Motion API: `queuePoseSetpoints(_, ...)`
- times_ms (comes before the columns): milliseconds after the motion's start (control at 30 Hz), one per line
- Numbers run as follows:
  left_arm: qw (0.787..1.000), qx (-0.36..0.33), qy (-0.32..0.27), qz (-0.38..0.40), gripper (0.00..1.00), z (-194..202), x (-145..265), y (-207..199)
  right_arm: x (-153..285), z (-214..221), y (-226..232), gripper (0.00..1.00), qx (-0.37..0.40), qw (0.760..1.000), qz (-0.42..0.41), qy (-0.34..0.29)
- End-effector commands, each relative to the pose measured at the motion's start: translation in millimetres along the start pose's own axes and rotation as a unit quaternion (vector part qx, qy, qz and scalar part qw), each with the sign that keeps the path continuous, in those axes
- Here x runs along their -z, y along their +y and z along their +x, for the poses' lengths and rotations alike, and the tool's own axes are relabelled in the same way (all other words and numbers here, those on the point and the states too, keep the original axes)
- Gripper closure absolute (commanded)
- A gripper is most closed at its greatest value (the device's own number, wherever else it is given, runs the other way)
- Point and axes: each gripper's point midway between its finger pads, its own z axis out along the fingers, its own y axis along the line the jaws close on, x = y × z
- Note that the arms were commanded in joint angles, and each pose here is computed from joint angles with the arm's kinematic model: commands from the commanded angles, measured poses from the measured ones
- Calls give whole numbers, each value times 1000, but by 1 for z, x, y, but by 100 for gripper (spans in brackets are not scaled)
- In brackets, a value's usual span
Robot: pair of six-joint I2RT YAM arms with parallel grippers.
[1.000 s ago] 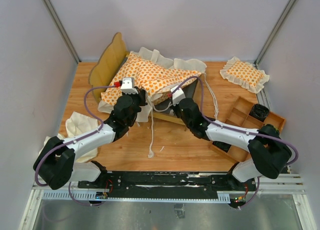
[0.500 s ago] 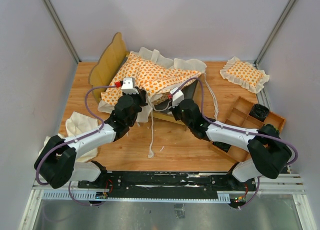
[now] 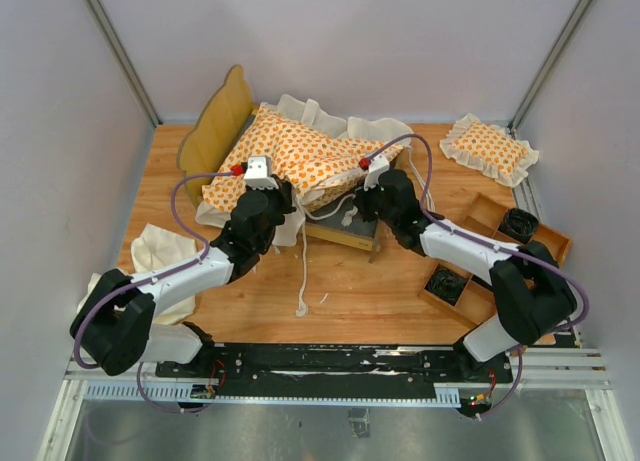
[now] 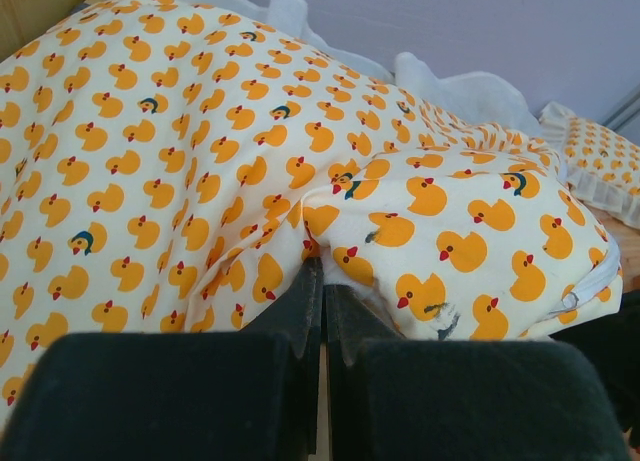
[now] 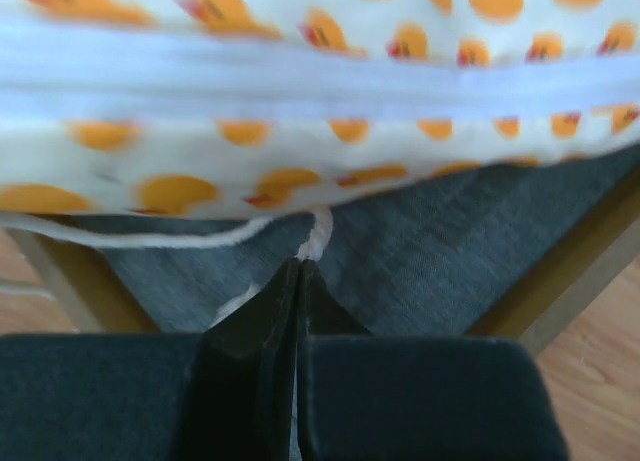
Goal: Set up the pet bed
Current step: Cross the ropes on the bed frame.
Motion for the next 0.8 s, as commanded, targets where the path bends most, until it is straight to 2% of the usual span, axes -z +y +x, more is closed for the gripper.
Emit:
queuePoseSetpoints(0, 1000, 6, -26, -14, 100, -17, -5, 4, -4, 49, -14, 100, -28, 996, 20, 83)
queuePoseSetpoints(100, 1000, 5, -25, -12, 100, -18, -5, 2, -3, 45, -14, 100, -25, 995, 21, 89)
queuePoseSetpoints(233, 1000, 0, -24, -18, 100, -18, -4, 5, 5, 36, 7, 100, -44, 995, -31, 84)
queuePoseSetpoints(400, 1000, -3, -18, -18, 100, -13, -6, 5, 17, 9, 39, 100, -81, 990, -113, 40)
queuePoseSetpoints(533, 1000, -6, -18, -21, 100, -12, -10, 5, 16, -19, 52, 100, -76, 986, -145, 17)
queuePoseSetpoints(767, 999, -4, -20, -31, 100, -18, -11, 9, 4, -25, 69, 100, -94, 978, -181, 36)
